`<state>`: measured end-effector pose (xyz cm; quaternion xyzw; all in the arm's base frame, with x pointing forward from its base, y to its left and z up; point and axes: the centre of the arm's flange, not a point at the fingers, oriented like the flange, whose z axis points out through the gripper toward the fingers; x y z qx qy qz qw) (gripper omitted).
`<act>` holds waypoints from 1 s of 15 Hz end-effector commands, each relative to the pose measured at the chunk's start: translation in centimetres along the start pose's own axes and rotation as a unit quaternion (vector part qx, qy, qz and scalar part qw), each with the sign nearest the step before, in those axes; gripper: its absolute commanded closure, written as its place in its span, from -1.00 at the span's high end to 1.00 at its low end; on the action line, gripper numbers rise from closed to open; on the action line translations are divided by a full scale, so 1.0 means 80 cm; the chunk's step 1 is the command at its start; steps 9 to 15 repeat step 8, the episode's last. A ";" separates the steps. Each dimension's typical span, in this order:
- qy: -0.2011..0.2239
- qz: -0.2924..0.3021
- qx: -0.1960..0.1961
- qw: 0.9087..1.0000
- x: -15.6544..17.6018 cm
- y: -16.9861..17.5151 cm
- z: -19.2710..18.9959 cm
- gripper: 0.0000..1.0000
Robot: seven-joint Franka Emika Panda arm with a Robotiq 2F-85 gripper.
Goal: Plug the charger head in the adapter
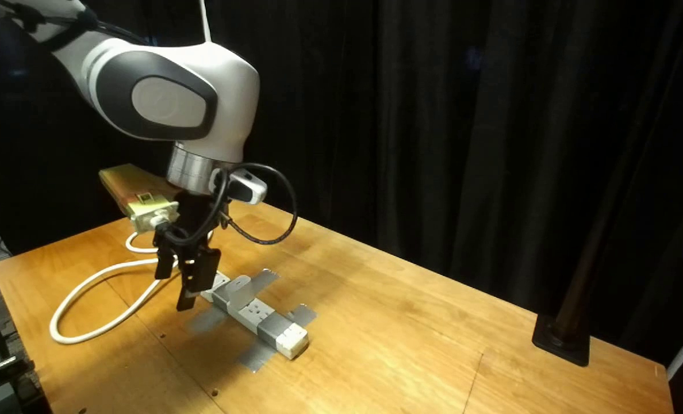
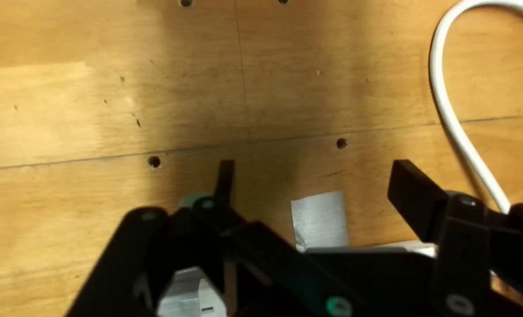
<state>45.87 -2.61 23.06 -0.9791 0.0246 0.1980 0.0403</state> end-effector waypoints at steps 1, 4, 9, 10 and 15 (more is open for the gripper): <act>0.000 -0.013 -0.017 1.000 -0.069 -0.007 -0.048 1.00; -0.011 -0.017 -0.014 1.000 -0.096 -0.005 -0.068 1.00; -0.016 -0.027 0.005 1.000 -0.086 -0.002 -0.064 1.00; -0.016 -0.027 0.005 1.000 -0.086 -0.002 -0.064 1.00; -0.016 -0.027 0.005 1.000 -0.086 -0.002 -0.064 1.00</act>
